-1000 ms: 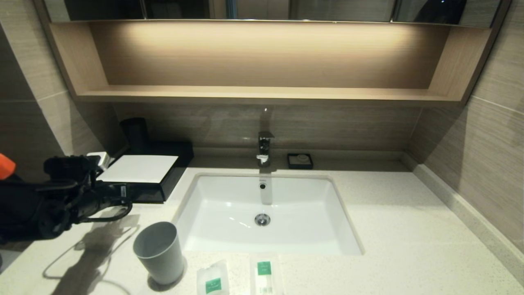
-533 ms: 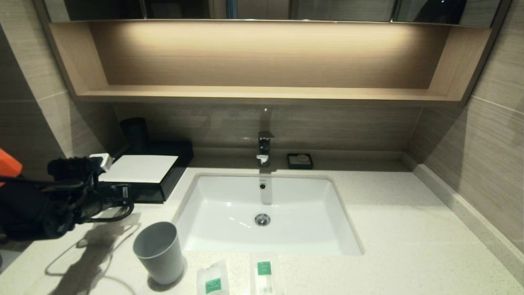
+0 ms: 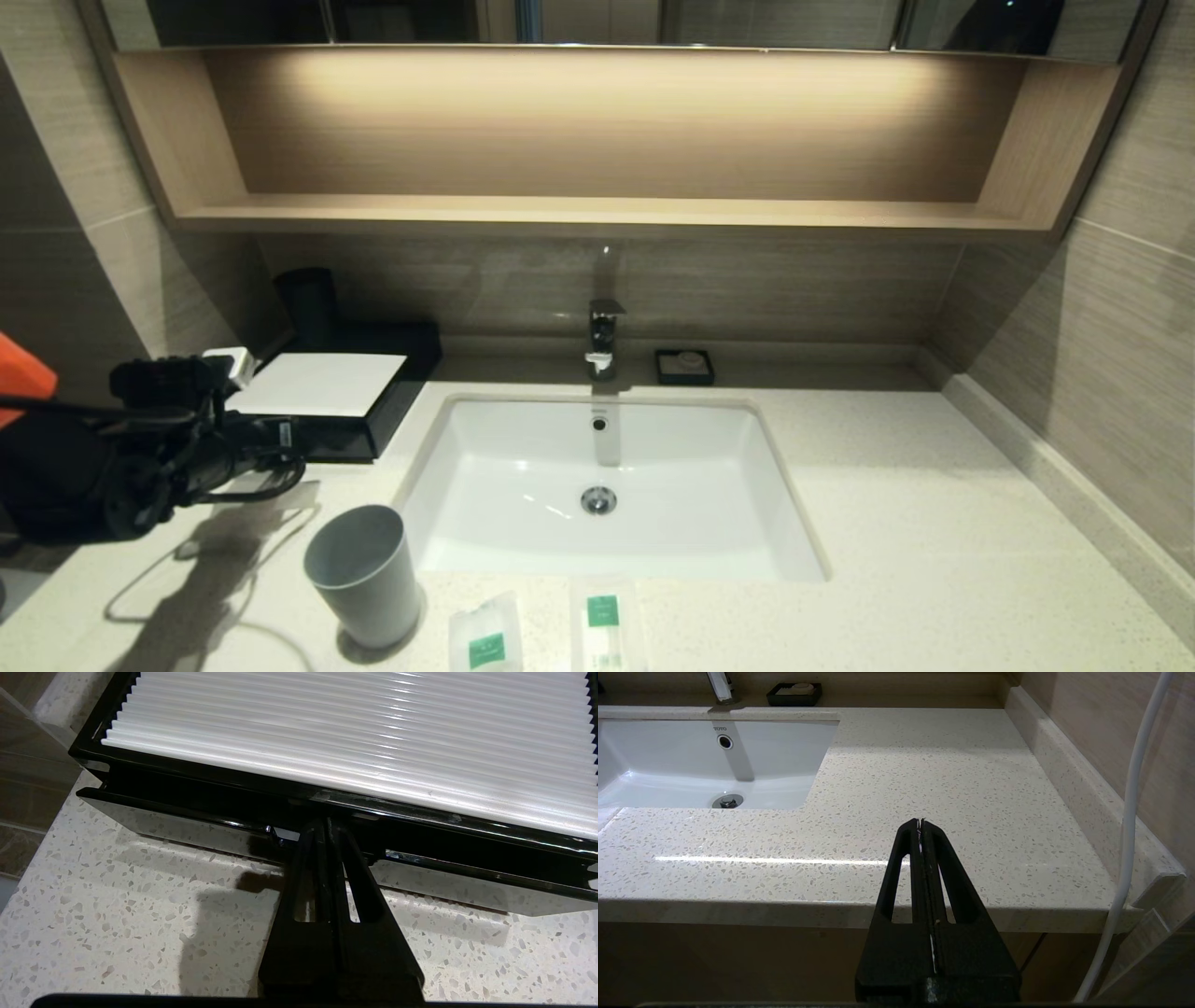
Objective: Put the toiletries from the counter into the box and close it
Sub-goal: Open the drawer
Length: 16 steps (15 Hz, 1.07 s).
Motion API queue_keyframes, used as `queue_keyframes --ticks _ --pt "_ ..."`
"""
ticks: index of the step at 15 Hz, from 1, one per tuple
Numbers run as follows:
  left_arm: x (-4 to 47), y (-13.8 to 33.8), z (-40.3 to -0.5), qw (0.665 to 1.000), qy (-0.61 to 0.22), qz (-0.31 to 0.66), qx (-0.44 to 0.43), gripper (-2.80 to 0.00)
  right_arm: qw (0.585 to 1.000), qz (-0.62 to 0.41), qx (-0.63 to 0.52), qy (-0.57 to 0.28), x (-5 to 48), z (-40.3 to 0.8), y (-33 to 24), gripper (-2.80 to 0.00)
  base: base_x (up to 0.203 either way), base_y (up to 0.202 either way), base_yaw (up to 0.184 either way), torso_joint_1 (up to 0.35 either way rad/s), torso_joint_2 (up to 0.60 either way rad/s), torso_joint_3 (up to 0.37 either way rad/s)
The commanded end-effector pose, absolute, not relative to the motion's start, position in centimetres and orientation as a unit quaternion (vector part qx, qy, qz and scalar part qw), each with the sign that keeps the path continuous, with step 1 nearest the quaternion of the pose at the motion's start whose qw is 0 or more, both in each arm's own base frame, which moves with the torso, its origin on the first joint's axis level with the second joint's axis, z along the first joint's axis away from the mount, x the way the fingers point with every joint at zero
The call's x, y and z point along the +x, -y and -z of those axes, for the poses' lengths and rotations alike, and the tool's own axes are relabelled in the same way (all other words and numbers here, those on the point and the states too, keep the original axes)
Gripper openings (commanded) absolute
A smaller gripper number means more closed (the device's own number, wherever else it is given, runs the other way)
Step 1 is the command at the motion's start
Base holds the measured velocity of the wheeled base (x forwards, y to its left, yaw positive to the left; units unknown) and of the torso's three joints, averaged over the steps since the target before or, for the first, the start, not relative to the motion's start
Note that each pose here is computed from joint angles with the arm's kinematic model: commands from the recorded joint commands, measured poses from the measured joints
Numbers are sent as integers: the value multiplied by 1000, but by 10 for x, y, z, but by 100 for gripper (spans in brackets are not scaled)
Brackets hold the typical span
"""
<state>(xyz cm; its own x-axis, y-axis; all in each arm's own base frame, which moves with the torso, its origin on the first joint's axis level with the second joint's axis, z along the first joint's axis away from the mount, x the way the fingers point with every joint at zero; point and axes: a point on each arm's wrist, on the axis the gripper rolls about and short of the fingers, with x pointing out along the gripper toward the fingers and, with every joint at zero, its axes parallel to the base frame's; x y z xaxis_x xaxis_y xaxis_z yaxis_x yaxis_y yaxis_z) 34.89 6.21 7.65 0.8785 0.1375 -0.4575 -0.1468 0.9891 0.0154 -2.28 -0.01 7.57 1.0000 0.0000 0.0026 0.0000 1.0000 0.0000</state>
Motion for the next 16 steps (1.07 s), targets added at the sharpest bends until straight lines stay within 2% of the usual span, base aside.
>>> queue_keyframes --ticks 1,16 --pt "350 -65 -76 970 -232 -77 -10 -280 1000 0 0 2 -23 -76 0 -280 0 0 0 0 0 0" --pt "350 -65 -70 969 -234 -76 -8 -280 1000 0 0 1 -23 -75 0 -280 0 0 0 0 0 0"
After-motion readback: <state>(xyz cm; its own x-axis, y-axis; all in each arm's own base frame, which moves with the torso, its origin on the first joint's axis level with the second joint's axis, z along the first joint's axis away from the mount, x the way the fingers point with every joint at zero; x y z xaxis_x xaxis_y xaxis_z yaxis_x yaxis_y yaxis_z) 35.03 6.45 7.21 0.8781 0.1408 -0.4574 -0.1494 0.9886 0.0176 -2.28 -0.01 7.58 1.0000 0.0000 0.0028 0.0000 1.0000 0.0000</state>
